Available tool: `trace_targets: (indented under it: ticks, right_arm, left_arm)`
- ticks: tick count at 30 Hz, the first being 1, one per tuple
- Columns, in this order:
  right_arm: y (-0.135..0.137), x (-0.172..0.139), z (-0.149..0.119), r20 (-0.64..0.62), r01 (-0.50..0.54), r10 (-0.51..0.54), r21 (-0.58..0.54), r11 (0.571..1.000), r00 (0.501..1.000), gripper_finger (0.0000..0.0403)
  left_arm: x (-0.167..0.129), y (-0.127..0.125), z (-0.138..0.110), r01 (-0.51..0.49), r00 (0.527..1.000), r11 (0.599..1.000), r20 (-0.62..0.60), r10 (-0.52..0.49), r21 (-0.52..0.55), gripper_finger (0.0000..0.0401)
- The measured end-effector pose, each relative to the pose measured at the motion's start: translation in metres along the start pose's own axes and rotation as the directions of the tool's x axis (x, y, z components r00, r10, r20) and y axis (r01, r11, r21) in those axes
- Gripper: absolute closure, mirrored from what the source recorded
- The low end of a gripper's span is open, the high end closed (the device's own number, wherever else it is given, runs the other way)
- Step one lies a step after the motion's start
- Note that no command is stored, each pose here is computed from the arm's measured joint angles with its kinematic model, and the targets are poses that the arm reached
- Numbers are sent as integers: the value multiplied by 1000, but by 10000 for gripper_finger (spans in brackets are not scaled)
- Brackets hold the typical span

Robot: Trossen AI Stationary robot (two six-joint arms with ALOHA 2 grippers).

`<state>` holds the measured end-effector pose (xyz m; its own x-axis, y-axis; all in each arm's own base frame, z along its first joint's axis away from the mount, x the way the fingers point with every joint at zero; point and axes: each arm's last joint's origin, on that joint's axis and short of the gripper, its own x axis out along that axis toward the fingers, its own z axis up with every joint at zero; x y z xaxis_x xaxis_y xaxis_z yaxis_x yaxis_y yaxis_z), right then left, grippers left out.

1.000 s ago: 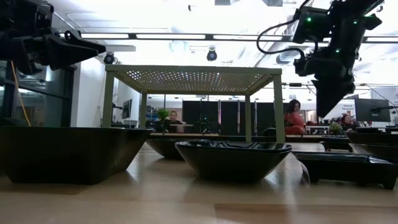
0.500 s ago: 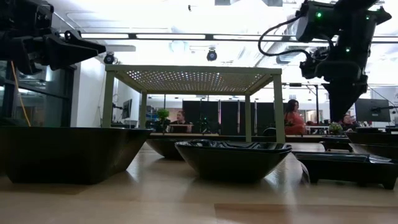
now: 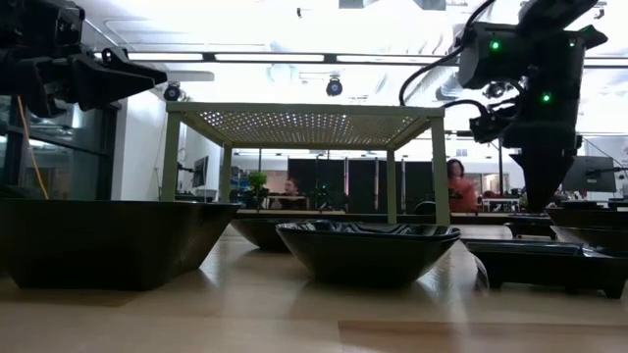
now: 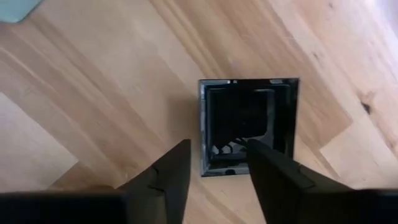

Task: Pick & Place Mini shaped plates
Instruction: Put the square plate on the shelf

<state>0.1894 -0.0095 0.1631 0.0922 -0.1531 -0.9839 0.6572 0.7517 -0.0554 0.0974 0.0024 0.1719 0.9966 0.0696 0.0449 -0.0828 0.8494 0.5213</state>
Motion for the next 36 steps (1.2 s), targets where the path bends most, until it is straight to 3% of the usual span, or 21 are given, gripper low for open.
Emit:
trace_targets:
  ticks: [5,11,23,36]
  right_arm:
    - [5,5,1,-3,4,-4,-35,999,1000,204]
    - [8,14,3,-21,21,-22,-40,999,1000,198]
    - [8,20,4,-34,66,-64,63,996,997,228]
    - [6,20,2,-57,75,-74,14,997,996,268]
  left_arm:
    - [0,0,0,0,1000,1000,-1,0,0,208]
    - [0,0,0,-1,1000,1000,0,1,0,208]
    - [0,0,0,0,1000,1000,0,0,0,208]
    - [0,0,0,0,1000,1000,0,0,0,208]
